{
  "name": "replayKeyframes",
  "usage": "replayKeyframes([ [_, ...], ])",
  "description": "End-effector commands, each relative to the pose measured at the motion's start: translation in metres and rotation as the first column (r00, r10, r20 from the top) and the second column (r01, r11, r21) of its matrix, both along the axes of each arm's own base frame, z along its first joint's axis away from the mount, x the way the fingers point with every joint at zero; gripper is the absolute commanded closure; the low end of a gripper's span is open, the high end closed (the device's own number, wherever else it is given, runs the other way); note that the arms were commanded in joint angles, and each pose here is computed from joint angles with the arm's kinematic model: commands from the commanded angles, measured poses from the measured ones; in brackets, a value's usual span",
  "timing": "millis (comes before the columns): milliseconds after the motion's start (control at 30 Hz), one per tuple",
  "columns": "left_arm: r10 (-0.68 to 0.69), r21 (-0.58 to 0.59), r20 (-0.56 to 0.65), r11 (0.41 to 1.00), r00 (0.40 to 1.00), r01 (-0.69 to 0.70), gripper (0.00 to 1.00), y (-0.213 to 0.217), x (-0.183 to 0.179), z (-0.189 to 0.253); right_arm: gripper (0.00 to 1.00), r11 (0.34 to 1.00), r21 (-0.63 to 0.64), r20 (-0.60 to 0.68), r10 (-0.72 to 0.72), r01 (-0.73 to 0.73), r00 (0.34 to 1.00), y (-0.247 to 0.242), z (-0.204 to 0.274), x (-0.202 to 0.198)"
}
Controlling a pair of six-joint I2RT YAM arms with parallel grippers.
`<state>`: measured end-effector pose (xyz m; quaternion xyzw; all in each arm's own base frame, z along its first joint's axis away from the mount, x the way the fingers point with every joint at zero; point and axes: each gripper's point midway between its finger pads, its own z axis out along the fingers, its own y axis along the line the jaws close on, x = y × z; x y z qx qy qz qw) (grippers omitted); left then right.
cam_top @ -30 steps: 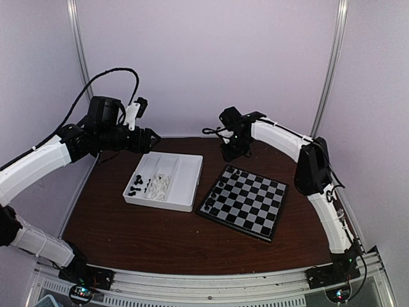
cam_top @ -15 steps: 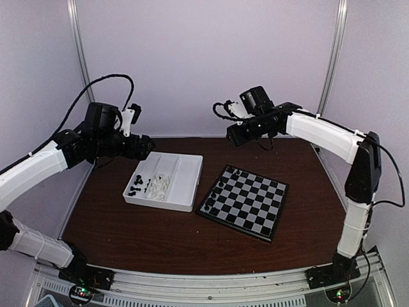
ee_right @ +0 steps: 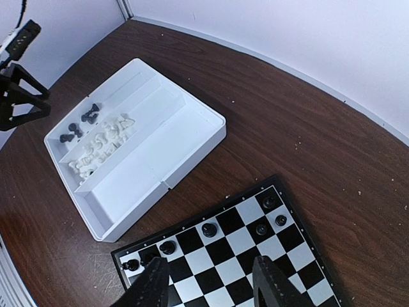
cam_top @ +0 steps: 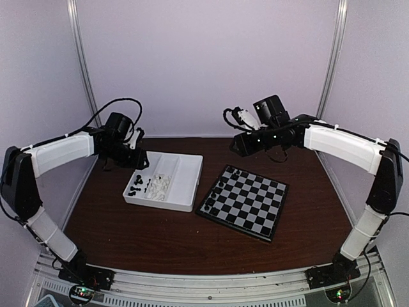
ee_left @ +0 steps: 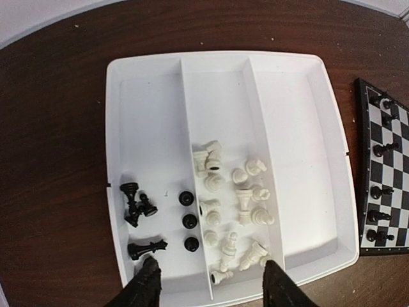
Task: Set up the chess pieces on the board
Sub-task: Pick up the chess piece from the storage box.
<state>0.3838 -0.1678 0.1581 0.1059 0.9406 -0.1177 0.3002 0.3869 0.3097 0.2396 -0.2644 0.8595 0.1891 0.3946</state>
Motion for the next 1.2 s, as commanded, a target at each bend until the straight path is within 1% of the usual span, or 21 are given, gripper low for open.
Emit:
replayKeyframes([
  [0,0.0,0.027,-0.105,1.0,0.995,0.003,0.55,-0.001,0.008,-0.019,0.53,0.997,0.07,0.017,0.019,-0.02,1.0,0.004,0.014,-0.009],
  [67,0.014,0.039,-0.131,0.999,0.991,-0.009,0.57,0.001,0.012,-0.027,0.53,0.997,0.071,0.009,0.022,-0.023,1.0,0.004,0.011,-0.01],
  [200,0.059,0.096,-0.143,0.994,0.988,-0.045,0.57,0.011,0.02,-0.035,0.53,0.997,0.075,-0.003,0.035,-0.034,0.999,0.005,0.007,-0.014],
  [300,0.076,0.108,-0.167,0.992,0.983,-0.058,0.57,0.017,0.024,-0.043,0.53,0.996,0.082,-0.005,0.039,-0.038,0.999,0.005,0.003,-0.016],
  [333,0.099,0.142,-0.161,0.987,0.982,-0.077,0.56,0.023,0.027,-0.046,0.53,0.996,0.083,-0.006,0.041,-0.04,0.999,0.005,0.002,-0.016],
  [467,0.12,0.2,-0.162,0.976,0.979,-0.087,0.57,0.032,0.033,-0.055,0.53,0.997,0.075,-0.014,0.037,-0.036,0.999,0.003,-0.003,-0.018],
  [633,0.143,0.246,-0.179,0.965,0.973,-0.096,0.68,0.042,0.04,-0.067,0.53,0.997,0.07,-0.018,0.035,-0.034,0.999,0.0,-0.007,-0.021],
  [833,0.16,0.287,-0.194,0.953,0.968,-0.1,0.7,0.047,0.049,-0.083,0.53,0.996,0.08,-0.022,0.033,-0.031,0.999,0.001,-0.009,-0.021],
  [1000,0.172,0.314,-0.206,0.944,0.963,-0.101,0.74,0.048,0.054,-0.095,0.53,0.996,0.084,-0.021,0.037,-0.035,0.999,0.003,-0.008,-0.02],
  [1167,0.182,0.338,-0.214,0.936,0.96,-0.102,0.76,0.05,0.061,-0.106,0.53,0.996,0.078,-0.02,0.033,-0.032,0.999,0.003,-0.01,-0.018],
])
